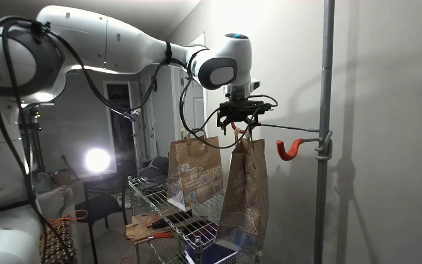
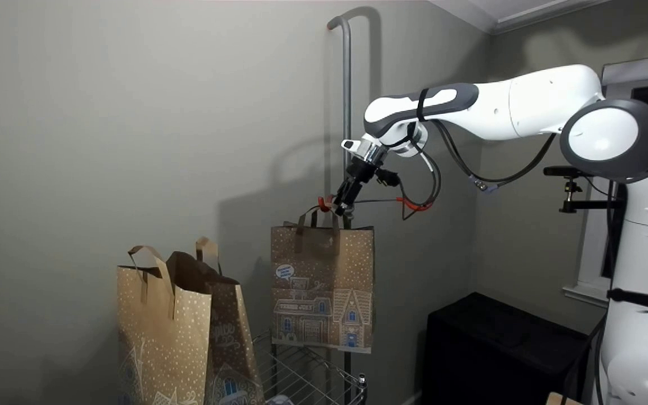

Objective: Remove the gift bag from the hook and put it on the right side of the other gift bag on the rack

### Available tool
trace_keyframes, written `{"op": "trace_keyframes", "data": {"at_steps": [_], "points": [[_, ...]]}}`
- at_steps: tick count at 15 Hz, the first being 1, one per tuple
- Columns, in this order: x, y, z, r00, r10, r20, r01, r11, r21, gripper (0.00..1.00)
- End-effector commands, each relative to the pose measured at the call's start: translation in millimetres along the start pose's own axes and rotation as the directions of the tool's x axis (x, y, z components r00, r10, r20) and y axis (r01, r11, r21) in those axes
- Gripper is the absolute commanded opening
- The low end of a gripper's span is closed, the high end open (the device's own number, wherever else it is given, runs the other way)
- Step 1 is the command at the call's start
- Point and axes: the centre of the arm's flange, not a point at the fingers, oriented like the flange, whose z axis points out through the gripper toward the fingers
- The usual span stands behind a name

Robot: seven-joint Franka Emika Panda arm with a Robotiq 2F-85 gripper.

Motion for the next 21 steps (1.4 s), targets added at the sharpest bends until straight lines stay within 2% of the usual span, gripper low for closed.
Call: {"op": "trace_keyframes", "data": {"at_steps": [1, 4, 8, 11, 16, 17, 18, 21], "points": [[6, 3, -5, 0.999, 0.018, -0.041, -0.015, 0.997, 0.073, 1.0], [8, 3, -4, 1.0, 0.026, -0.017, -0.025, 0.998, 0.065, 1.0], [15, 2, 4, 0.996, 0.079, 0.042, -0.078, 0.997, -0.027, 1.0], [27, 1, 8, 0.974, 0.214, 0.069, -0.205, 0.972, -0.114, 1.0], [37, -3, 16, 0.92, 0.381, 0.096, -0.358, 0.914, -0.19, 1.0], [37, -4, 17, 0.917, 0.387, 0.1, -0.362, 0.91, -0.202, 0.75], [37, -5, 17, 0.912, 0.398, 0.104, -0.371, 0.904, -0.211, 0.74], [35, -6, 15, 0.904, 0.414, 0.109, -0.384, 0.896, -0.224, 0.54]]}}
